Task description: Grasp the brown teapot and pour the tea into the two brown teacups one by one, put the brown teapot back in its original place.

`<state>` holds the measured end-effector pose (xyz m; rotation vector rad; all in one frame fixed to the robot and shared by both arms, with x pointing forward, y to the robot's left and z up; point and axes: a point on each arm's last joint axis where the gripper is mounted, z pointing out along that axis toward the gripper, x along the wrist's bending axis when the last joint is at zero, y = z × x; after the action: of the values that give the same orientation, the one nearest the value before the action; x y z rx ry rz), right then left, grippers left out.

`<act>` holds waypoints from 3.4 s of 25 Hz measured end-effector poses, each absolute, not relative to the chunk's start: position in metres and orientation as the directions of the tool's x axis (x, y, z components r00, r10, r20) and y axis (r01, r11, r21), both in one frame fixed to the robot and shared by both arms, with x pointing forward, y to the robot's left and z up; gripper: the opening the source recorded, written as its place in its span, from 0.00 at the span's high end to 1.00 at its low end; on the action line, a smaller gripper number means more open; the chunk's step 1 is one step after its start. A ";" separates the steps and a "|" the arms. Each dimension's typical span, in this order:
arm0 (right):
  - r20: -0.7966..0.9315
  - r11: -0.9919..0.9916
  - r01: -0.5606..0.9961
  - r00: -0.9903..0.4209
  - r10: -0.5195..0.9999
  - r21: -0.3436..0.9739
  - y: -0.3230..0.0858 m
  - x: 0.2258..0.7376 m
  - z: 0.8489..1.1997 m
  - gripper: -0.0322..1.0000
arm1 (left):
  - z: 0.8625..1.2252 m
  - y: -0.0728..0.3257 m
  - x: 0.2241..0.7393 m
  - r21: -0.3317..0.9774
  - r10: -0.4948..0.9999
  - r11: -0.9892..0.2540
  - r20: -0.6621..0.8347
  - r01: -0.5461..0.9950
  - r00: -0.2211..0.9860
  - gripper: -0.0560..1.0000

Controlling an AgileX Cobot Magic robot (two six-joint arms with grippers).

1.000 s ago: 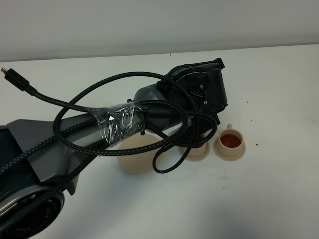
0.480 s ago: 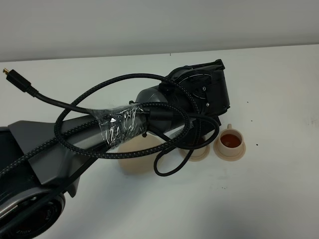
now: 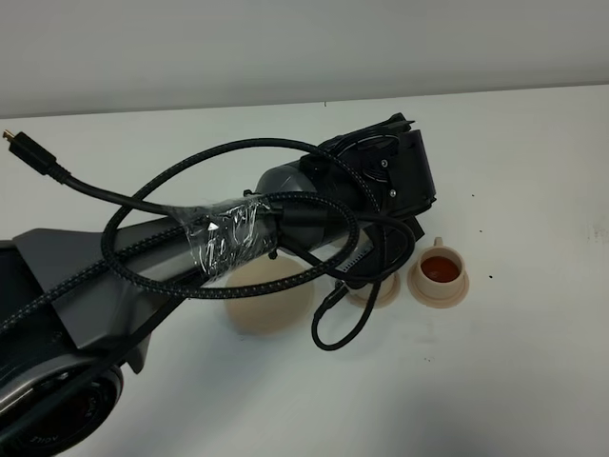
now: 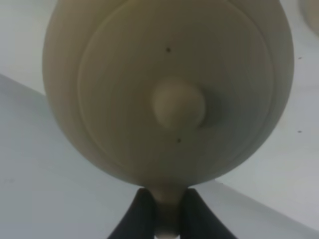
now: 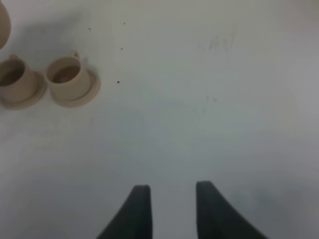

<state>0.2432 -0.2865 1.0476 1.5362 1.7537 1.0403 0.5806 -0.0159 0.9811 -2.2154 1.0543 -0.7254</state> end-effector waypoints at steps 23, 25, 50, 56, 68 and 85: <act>0.068 0.033 0.531 -0.168 0.983 0.847 -0.287 0.243 1.048 0.74 | 0.981 0.010 0.575 -0.398 -0.260 -0.909 0.302 -0.127 0.917 0.83; 0.068 0.033 0.531 -0.168 0.983 0.847 -0.287 0.243 1.048 0.74 | 0.991 0.011 0.576 -0.334 -0.192 -0.939 0.319 -0.079 0.928 0.83; 0.068 0.033 0.531 -0.168 0.983 0.847 -0.287 0.243 1.048 0.74 | 1.001 0.017 0.575 0.008 0.141 -0.990 0.107 0.141 0.984 0.83; 0.068 0.033 0.531 -0.168 0.983 0.847 -0.287 0.243 1.048 0.74 | 1.001 0.017 0.575 0.008 0.141 -0.990 0.107 0.141 0.984 0.83; 0.068 0.033 0.531 -0.168 0.983 0.847 -0.287 0.243 1.048 0.74 | 1.013 0.039 0.589 0.000 0.192 -0.981 0.156 0.194 0.969 0.83; 0.068 0.033 0.531 -0.168 0.983 0.847 -0.287 0.243 1.048 0.74 | 0.965 0.121 0.559 -0.187 0.288 -0.937 0.065 0.295 0.956 0.83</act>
<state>0.2432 -0.2865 1.0476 1.5362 1.7537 1.0403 0.5586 0.1209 0.9646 -2.9124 -0.4379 -0.0545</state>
